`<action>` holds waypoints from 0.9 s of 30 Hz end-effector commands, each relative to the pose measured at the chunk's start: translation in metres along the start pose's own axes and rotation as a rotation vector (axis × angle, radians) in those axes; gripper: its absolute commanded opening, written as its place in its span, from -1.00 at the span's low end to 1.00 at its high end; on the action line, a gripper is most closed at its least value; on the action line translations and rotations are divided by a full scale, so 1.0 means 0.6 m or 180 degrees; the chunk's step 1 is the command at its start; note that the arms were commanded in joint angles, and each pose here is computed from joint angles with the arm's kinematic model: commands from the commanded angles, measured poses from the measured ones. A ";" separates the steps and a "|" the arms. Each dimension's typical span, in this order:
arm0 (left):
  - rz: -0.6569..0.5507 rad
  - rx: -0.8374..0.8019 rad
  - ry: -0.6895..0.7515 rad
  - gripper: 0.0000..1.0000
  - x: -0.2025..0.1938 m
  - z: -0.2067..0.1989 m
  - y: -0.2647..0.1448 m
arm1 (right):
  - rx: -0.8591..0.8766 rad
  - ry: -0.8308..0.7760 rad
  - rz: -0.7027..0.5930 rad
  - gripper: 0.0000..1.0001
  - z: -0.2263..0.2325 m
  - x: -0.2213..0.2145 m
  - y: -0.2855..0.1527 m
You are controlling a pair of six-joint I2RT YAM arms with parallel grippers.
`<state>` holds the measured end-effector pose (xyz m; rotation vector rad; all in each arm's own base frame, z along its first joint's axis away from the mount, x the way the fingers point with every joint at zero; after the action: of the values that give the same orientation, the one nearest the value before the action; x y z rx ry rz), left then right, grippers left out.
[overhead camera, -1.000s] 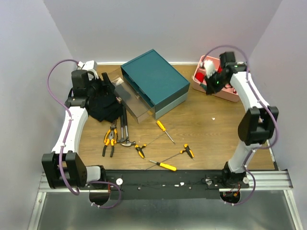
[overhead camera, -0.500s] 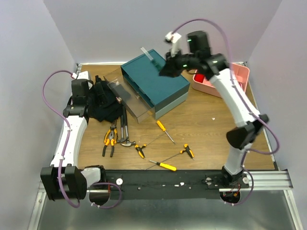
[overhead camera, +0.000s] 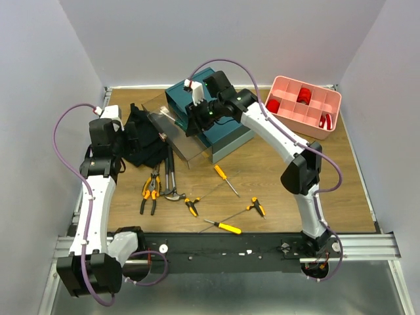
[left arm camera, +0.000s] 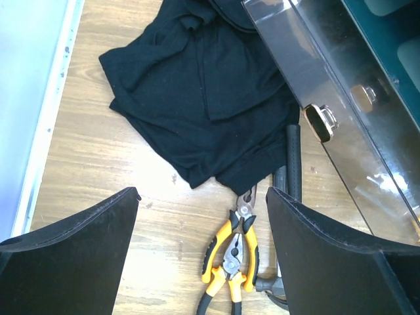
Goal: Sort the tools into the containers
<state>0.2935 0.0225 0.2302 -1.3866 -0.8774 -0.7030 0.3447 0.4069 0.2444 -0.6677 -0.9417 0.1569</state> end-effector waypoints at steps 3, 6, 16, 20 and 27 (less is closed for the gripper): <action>-0.0054 -0.0117 -0.0017 0.78 0.025 -0.005 -0.002 | 0.0184 -0.0101 -0.0084 0.47 0.032 0.015 -0.022; -0.0082 -0.0138 -0.0038 0.77 0.037 -0.007 0.005 | 0.0105 -0.0568 -0.0117 0.49 0.044 0.012 -0.072; -0.0276 -0.0278 -0.0089 0.77 0.067 -0.019 0.033 | 0.0220 -0.2459 0.0761 0.43 -0.003 -0.303 -0.179; -0.0280 -0.0289 -0.0108 0.76 0.062 -0.020 0.042 | 0.0355 -0.2559 0.0734 0.39 -0.004 -0.333 -0.174; -0.0252 -0.0268 -0.0093 0.76 0.052 -0.018 0.045 | 0.0817 -0.2732 0.0644 0.22 -0.009 -0.317 -0.093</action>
<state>0.3330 0.0165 0.2451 -1.4380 -0.9322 -0.7767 0.2084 0.2499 0.1512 -0.5746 -1.5356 0.7531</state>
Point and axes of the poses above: each gripper's point midway between its finger pads, its own y axis out along the fingers, its own z axis along the line the jaws close on, x = y × z, the point moved 2 cm from there along -y, back along the fingers, and after that the axes turned 4 degrees about y, right-handed, at the moved point
